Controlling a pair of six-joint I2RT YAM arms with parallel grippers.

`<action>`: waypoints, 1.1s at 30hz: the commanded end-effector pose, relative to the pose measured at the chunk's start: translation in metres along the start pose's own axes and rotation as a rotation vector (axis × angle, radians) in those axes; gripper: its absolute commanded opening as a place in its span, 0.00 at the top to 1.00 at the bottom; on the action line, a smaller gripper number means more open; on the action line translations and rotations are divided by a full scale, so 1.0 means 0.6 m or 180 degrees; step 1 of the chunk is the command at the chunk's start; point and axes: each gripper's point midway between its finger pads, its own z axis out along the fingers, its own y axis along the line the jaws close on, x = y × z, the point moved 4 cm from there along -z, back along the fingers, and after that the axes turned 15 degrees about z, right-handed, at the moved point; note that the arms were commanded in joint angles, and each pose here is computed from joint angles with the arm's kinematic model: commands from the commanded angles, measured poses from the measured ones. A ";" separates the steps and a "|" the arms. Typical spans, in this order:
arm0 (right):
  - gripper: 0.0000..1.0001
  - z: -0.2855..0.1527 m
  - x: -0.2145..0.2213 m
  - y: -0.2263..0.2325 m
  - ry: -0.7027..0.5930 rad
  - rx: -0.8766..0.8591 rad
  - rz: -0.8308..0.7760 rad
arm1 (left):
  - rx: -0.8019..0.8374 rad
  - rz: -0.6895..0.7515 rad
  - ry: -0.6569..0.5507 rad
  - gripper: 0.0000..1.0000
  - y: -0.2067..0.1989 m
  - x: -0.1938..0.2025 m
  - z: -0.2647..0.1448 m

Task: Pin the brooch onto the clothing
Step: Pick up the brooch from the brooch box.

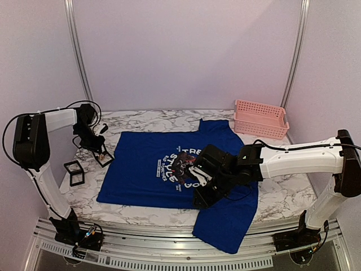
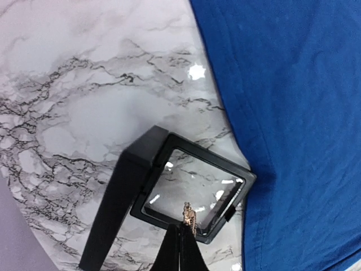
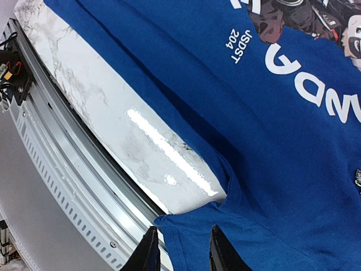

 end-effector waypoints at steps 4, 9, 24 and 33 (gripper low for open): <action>0.71 -0.059 -0.040 0.041 -0.0500 -0.0394 -0.0125 | 0.0352 0.0855 -0.0576 1.00 -0.104 -0.028 -0.140; 0.66 -0.126 -0.087 0.059 -0.1026 -0.0734 -0.0242 | 0.0639 0.1502 -0.1043 1.00 -0.209 -0.061 -0.243; 0.48 -0.329 -0.195 0.081 -0.2509 -0.1998 -0.1265 | 0.1497 0.2639 -0.2641 1.00 -0.502 -0.128 -0.530; 0.30 -0.365 -0.148 0.042 -0.2441 -0.2489 -0.1772 | 0.2112 0.2854 -0.2927 1.00 -0.611 -0.171 -0.526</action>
